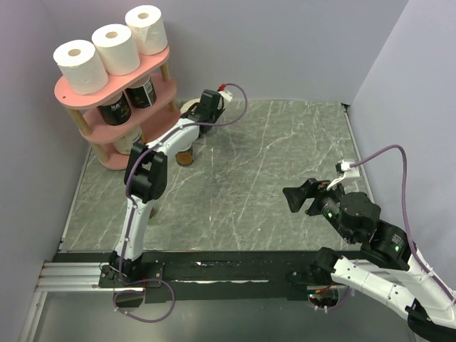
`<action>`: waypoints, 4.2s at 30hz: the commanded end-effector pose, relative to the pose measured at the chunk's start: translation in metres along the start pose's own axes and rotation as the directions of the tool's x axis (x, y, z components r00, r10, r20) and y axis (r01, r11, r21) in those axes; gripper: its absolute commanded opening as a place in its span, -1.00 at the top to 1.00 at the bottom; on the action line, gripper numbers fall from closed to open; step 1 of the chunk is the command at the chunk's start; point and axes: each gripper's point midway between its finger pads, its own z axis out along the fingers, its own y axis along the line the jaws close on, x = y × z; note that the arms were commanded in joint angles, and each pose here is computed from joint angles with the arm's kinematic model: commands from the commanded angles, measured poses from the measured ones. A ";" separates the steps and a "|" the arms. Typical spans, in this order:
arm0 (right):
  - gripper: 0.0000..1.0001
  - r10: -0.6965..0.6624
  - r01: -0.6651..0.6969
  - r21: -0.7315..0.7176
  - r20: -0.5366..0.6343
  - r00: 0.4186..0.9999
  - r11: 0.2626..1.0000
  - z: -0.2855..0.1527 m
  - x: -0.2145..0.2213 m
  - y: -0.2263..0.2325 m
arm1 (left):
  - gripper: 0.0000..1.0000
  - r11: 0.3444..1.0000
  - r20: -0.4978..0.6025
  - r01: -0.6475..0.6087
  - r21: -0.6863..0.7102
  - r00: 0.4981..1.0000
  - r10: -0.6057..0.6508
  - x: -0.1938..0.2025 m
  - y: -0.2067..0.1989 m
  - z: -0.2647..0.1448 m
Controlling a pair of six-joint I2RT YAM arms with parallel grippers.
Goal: Place and organize the paper towels onto the shelf
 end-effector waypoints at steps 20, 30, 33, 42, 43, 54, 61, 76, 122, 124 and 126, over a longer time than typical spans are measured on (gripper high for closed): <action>-0.87 -0.018 0.021 -0.033 0.068 0.998 0.999 0.006 -0.024 0.015 | 0.24 0.970 0.004 0.003 -0.243 1.000 -0.002 0.013 0.101 -0.028; -0.87 -0.025 0.027 -0.032 0.066 0.997 0.999 0.009 -0.025 0.017 | 0.24 0.951 -0.022 -0.023 -0.308 1.000 0.017 0.027 0.117 -0.027; -0.87 -0.026 0.028 -0.036 0.063 0.998 0.999 0.010 -0.024 0.018 | 0.24 0.942 -0.023 -0.031 -0.335 0.999 0.025 0.029 0.124 -0.030; -0.88 -0.032 0.035 -0.032 0.068 0.997 0.999 0.011 -0.026 0.019 | 0.21 0.923 -0.052 -0.045 -0.383 0.998 0.027 0.040 0.139 -0.029; -0.88 -0.034 0.037 -0.032 0.067 0.997 0.999 0.012 -0.026 0.019 | 0.14 0.925 -0.050 -0.040 -0.379 0.999 0.023 0.040 0.139 -0.030; -0.88 -0.038 0.041 -0.033 0.068 0.997 0.999 0.013 -0.027 0.020 | -0.34 0.918 -0.050 -0.037 -0.394 0.999 0.018 0.038 0.143 -0.034; -0.89 -0.037 0.040 -0.036 0.065 0.997 0.999 0.014 -0.026 0.021 | -0.38 0.908 -0.023 -0.025 -0.418 1.000 0.017 0.023 0.151 -0.052; -0.89 -0.039 0.041 -0.039 0.065 0.997 0.998 0.012 -0.026 0.021 | -0.25 0.922 0.027 -0.032 -0.385 0.999 0.046 -0.006 0.136 -0.077; -0.99 -0.109 0.109 -0.011 -0.001 0.994 0.994 0.023 -0.015 0.020 | -0.58 0.935 0.446 0.293 0.200 0.822 -0.353 -0.123 0.079 -0.213; -0.99 -0.113 0.113 -0.030 -0.001 0.994 0.993 0.017 -0.021 0.024 | -0.96 0.925 0.474 0.295 0.238 0.797 -0.376 -0.128 0.079 -0.238; -0.99 -0.101 0.101 -0.030 0.012 0.995 0.994 0.013 -0.027 0.024 | -0.93 0.903 0.521 0.296 0.311 0.741 -0.423 -0.134 0.080 -0.279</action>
